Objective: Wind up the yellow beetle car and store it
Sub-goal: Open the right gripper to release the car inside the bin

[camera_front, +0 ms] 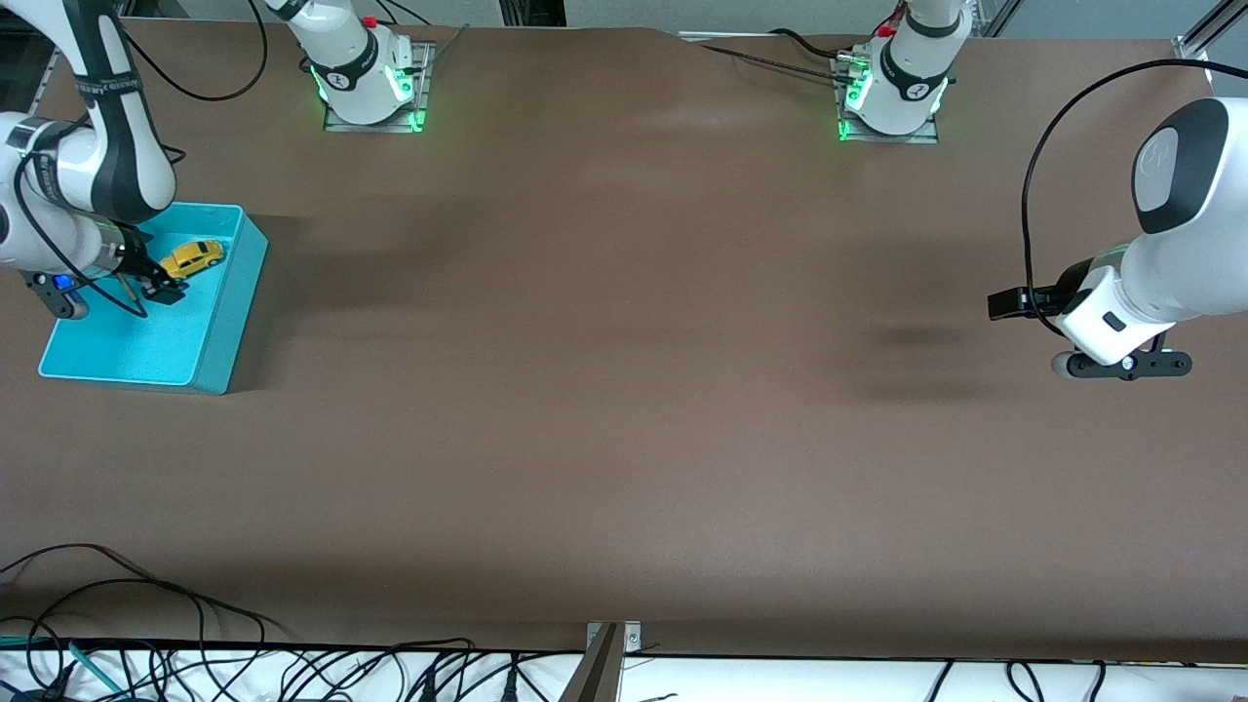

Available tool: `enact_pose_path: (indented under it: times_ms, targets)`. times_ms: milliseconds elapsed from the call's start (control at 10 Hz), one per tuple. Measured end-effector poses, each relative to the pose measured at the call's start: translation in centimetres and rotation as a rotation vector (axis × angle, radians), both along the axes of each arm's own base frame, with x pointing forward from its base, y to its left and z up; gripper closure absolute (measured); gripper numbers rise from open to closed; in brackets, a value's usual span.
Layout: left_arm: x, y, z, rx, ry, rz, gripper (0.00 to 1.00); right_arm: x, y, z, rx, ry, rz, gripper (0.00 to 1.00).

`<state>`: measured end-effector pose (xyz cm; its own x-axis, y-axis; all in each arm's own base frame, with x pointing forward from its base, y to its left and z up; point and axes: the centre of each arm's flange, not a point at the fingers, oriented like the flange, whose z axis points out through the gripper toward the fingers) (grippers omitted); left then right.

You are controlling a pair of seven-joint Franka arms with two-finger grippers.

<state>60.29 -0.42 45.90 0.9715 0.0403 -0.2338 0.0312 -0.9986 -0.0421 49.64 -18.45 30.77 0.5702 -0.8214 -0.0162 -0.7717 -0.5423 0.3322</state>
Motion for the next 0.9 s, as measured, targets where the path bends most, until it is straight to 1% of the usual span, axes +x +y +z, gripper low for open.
enact_pose_path:
  times_ms: [199, 299, 499, 598, 698, 798, 897]
  targets:
    - [0.0, 0.0, 0.0, 0.000, 0.000, 0.000, 0.00, 0.8, -0.1, 4.6, 0.022, -0.048, -0.037, 0.00]
    - [0.0, 0.0, 0.0, 0.000, 0.000, 0.000, 0.00, 1.3, 0.9, 6.8, 0.039, -0.069, -0.036, 0.00]
    - [0.0, 0.0, 0.0, 0.000, 0.000, 0.000, 0.00, 2.9, 4.1, 11.6, 0.101, -0.085, -0.014, 0.00]
    - [0.0, 0.0, 0.0, 0.000, 0.000, 0.000, 0.00, 3.6, 5.2, 14.3, 0.138, -0.104, 0.011, 0.00]
    - [0.0, 0.0, 0.0, 0.000, 0.000, 0.000, 0.00, 3.8, 5.8, 17.1, 0.181, -0.136, 0.045, 0.00]
    - [0.0, 0.0, 0.0, -0.007, 0.000, 0.004, 0.00, 3.6, 6.1, 19.2, 0.221, -0.162, 0.093, 0.00]
    - [0.0, 0.2, 0.0, -0.025, 0.001, 0.016, 0.01, 3.1, 6.4, 21.0, 0.259, -0.177, 0.153, 0.00]
